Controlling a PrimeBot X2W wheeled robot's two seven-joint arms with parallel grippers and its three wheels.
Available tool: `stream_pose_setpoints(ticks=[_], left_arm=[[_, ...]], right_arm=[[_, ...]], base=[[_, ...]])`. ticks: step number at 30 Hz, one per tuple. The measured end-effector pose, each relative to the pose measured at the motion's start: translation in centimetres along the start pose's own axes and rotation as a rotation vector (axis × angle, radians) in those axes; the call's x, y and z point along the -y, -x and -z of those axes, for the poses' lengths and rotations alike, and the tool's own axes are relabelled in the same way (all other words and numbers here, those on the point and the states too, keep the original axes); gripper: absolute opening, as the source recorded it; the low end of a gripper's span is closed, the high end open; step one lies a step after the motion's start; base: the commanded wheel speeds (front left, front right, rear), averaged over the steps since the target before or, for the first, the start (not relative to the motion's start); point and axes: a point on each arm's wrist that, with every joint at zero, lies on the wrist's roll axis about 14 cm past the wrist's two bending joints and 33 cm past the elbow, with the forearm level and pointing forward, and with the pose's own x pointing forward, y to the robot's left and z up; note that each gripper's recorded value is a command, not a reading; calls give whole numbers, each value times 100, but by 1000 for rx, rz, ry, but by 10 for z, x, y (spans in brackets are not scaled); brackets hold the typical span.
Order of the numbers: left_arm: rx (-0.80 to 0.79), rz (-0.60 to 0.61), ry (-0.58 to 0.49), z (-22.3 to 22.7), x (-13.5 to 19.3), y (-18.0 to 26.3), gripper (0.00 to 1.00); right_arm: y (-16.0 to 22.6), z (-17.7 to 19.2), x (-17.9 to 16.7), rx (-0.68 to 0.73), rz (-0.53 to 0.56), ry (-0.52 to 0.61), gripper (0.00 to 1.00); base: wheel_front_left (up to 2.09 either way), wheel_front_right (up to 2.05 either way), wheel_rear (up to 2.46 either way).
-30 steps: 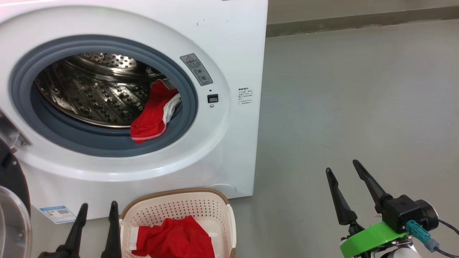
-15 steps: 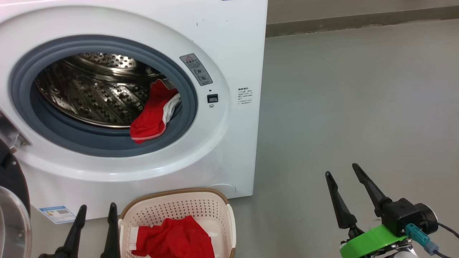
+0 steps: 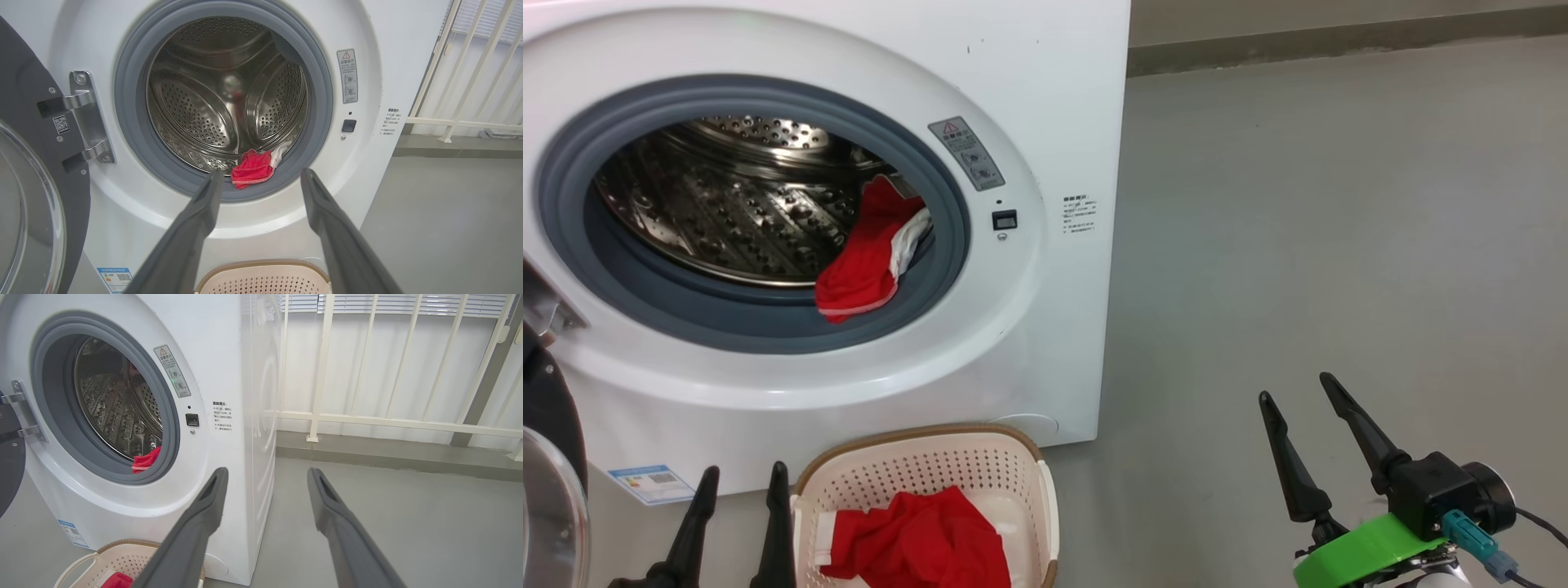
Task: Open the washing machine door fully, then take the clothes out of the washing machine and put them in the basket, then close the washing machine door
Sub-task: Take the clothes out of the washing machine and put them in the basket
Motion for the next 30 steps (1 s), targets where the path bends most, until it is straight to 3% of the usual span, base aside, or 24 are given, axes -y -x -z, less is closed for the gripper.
stream_pose_setpoints(ticks=[10, 30], left_arm=[[-25, -13, 14, 11, -3, -16, 100], [-40, 15, 20, 38, -1, -150, 100]], right_arm=[[-10, 12, -1, -34, -5, -4, 100], [-80, 53, -8, -94, -65, 23, 100]], base=[[0, 0, 0], [0, 0, 0]])
